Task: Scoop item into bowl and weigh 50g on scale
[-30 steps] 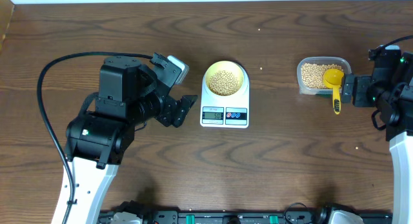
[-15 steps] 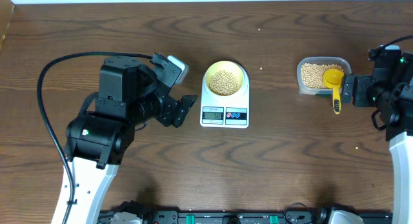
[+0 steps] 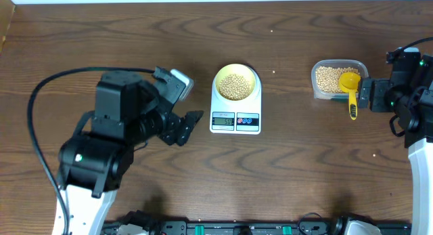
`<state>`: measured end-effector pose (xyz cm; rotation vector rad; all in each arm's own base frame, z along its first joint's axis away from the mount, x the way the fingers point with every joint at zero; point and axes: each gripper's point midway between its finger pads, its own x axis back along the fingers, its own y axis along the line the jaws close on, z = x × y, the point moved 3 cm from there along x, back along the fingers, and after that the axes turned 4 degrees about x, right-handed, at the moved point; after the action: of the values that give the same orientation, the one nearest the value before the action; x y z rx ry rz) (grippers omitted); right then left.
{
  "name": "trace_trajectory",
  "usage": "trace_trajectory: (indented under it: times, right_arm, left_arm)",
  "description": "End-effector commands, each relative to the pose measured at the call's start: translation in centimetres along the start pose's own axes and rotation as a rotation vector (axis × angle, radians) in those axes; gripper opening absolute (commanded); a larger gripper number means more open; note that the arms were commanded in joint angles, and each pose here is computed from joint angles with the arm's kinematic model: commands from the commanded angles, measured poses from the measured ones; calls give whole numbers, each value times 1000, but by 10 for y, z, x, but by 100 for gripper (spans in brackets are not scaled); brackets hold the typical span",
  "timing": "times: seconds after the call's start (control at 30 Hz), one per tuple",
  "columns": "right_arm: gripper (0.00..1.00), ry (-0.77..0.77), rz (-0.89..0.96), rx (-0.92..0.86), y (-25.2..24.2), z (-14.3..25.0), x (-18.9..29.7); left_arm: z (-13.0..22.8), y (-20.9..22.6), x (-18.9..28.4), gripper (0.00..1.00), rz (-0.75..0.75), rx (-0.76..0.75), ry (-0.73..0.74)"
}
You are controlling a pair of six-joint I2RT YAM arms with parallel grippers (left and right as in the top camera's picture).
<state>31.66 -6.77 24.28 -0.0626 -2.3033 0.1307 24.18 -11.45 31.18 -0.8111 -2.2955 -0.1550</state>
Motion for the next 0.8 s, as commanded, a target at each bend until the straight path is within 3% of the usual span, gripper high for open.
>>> trace_trajectory:
  times: [0.0, 0.13, 0.33, 0.67, 0.77]
  right_arm:
    - [99, 1, -2, 8, 0, 0, 1]
    - [99, 1, -2, 8, 0, 0, 1]
    - [99, 1, -2, 8, 0, 0, 1]
    - [99, 1, -2, 8, 0, 0, 1]
    - [99, 1, -2, 7, 0, 0, 1]
  left_arm:
    - [10, -4, 8, 84, 2, -4, -4]
    - [46, -9, 2, 84, 9, 12, 37]
    - [87, -13, -8, 84, -1, -9, -19]
    - [132, -11, -20, 84, -80, -52, -301]
    - [134, 2, -25, 84, -152, 10, -414]
